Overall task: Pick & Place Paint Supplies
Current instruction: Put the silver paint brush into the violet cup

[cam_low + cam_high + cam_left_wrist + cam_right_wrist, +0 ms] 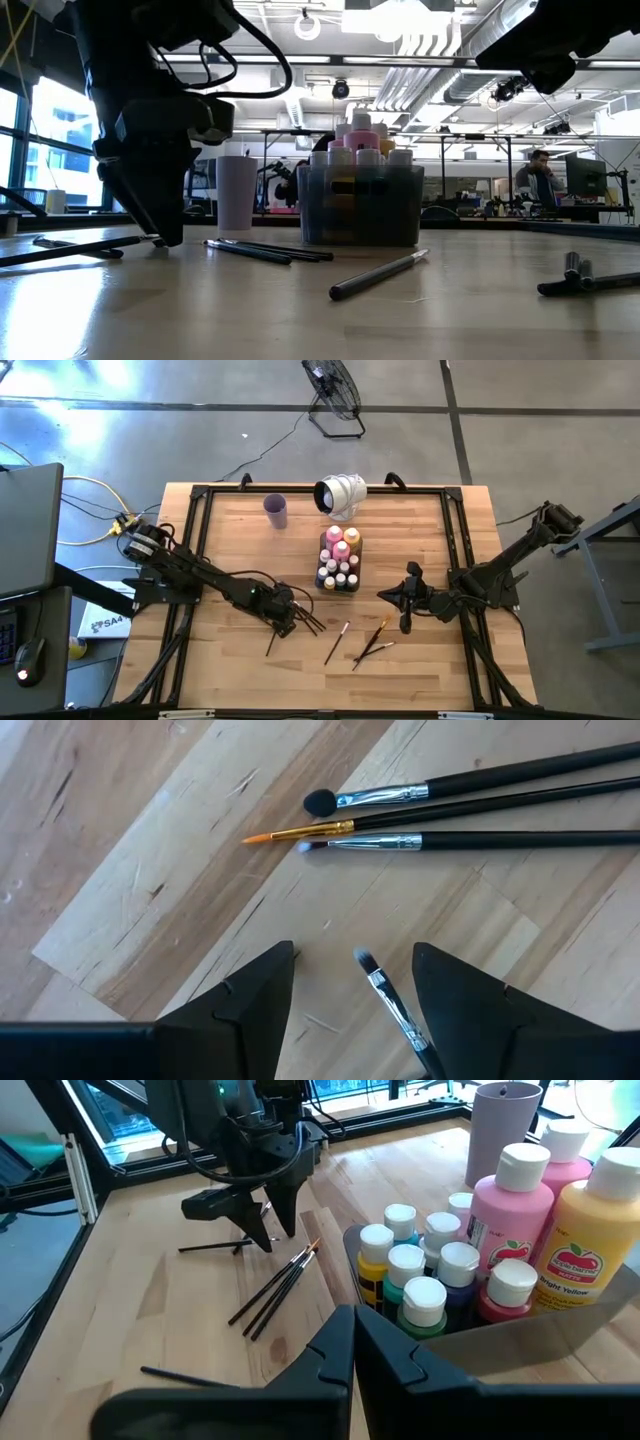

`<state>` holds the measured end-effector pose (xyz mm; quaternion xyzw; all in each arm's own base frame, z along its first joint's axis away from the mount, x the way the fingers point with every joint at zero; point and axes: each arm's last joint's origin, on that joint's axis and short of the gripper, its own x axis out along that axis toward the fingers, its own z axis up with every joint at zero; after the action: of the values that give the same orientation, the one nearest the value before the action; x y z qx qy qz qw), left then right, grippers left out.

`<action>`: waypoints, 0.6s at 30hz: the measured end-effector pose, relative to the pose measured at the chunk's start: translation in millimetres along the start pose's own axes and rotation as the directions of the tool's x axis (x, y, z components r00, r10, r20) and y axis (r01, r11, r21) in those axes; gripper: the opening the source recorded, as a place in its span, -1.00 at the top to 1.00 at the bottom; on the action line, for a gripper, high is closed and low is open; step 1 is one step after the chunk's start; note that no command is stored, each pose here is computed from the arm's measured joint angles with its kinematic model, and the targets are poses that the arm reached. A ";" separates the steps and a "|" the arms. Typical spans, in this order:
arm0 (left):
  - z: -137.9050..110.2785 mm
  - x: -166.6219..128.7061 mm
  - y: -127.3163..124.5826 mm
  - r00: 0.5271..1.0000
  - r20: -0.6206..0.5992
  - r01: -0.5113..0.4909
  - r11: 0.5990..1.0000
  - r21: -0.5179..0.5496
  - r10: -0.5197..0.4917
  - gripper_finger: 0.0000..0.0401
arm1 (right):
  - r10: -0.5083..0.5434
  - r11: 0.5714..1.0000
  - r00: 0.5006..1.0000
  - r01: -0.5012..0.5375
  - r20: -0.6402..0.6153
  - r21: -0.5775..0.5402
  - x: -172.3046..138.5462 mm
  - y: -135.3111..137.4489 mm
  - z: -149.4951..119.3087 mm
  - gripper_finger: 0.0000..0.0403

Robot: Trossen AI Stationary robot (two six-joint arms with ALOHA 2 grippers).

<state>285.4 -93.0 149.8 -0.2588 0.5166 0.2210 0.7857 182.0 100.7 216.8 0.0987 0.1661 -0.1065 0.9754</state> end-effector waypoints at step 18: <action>-0.1 0.4 -0.2 1.000 -0.003 0.004 1.000 0.006 -0.004 -0.01 | 0.000 1.000 1.000 0.000 0.000 0.000 0.0 0.0 0.0 0.99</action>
<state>285.6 -93.2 149.5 -0.2578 0.5179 0.2177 0.7861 182.0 100.7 216.8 0.0986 0.1661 -0.1065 0.9754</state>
